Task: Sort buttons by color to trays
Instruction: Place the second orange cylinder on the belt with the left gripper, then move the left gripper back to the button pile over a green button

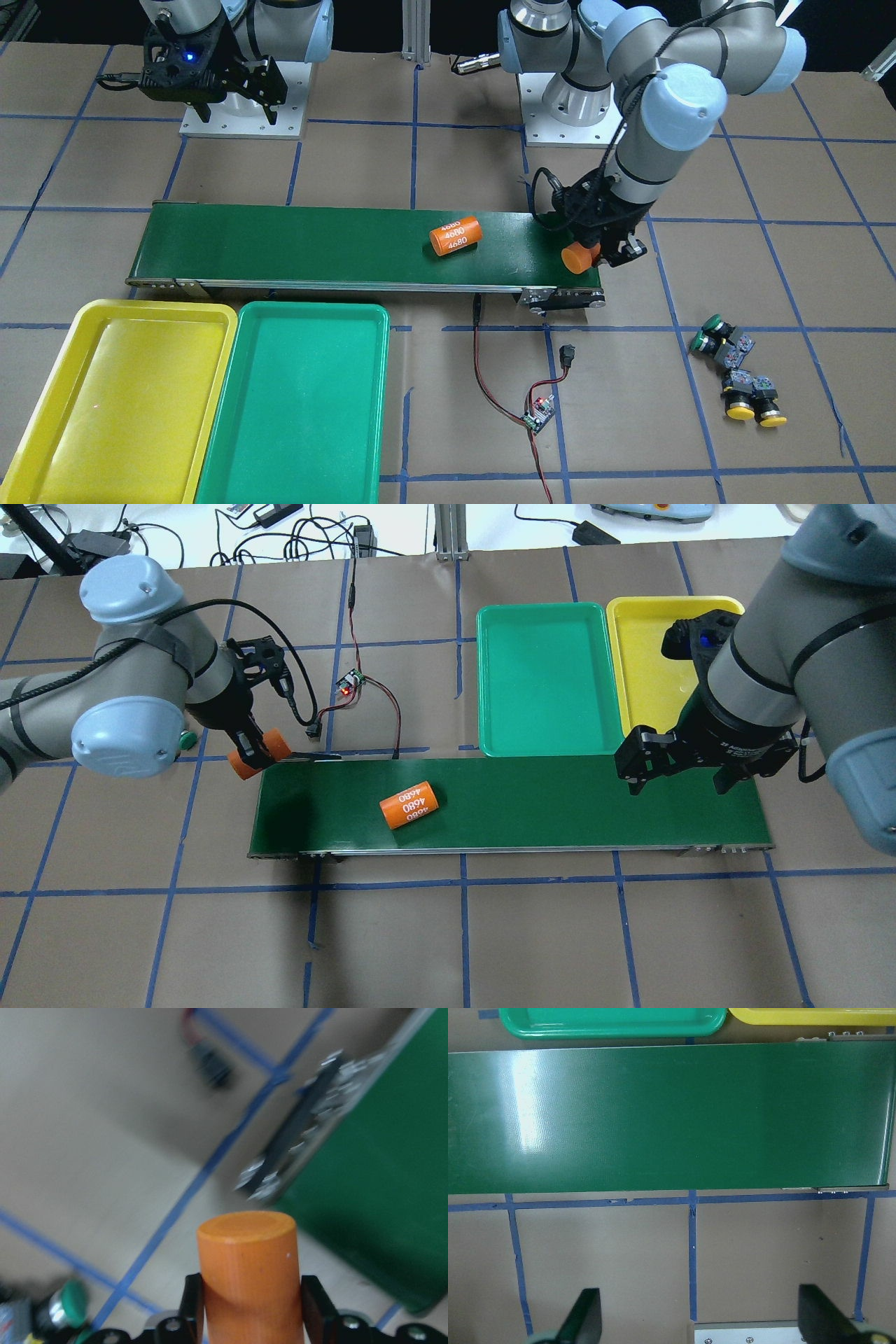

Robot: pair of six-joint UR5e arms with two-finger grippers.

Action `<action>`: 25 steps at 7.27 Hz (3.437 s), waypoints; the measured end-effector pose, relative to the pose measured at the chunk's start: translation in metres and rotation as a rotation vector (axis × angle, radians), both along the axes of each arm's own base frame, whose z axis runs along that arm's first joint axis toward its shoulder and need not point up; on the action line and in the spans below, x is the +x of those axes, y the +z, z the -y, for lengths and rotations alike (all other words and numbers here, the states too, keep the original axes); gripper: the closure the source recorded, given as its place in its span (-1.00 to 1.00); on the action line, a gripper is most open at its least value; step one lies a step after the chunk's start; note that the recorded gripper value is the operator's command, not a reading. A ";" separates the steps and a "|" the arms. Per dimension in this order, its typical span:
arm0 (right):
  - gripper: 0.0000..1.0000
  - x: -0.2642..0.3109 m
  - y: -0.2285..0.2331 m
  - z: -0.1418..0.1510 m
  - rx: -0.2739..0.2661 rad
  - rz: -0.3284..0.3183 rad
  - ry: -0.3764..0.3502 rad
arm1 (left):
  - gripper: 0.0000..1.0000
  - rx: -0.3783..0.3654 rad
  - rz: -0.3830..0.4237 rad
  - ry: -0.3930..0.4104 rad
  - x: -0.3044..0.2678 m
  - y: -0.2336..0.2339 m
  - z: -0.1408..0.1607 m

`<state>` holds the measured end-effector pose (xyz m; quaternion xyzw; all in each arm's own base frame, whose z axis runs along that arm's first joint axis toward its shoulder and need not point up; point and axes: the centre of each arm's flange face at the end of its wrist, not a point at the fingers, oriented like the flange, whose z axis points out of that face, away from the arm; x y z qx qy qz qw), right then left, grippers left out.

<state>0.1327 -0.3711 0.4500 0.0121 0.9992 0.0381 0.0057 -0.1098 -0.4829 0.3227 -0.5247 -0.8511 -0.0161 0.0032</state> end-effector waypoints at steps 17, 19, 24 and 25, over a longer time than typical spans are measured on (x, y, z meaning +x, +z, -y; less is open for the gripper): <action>-1.00 -0.001 -0.006 -0.003 0.022 -0.013 0.002 | -1.00 0.032 -0.063 -0.003 0.283 -0.058 0.104; -1.00 -0.001 -0.006 -0.003 0.023 -0.013 0.001 | -1.00 0.015 -0.066 -0.149 0.298 -0.090 0.117; -1.00 -0.001 -0.008 -0.003 0.025 -0.012 0.000 | -1.00 0.001 -0.076 -0.314 0.292 -0.120 0.126; -1.00 -0.001 -0.009 -0.003 0.027 -0.011 0.000 | -1.00 -0.001 -0.078 -0.349 0.290 -0.119 0.124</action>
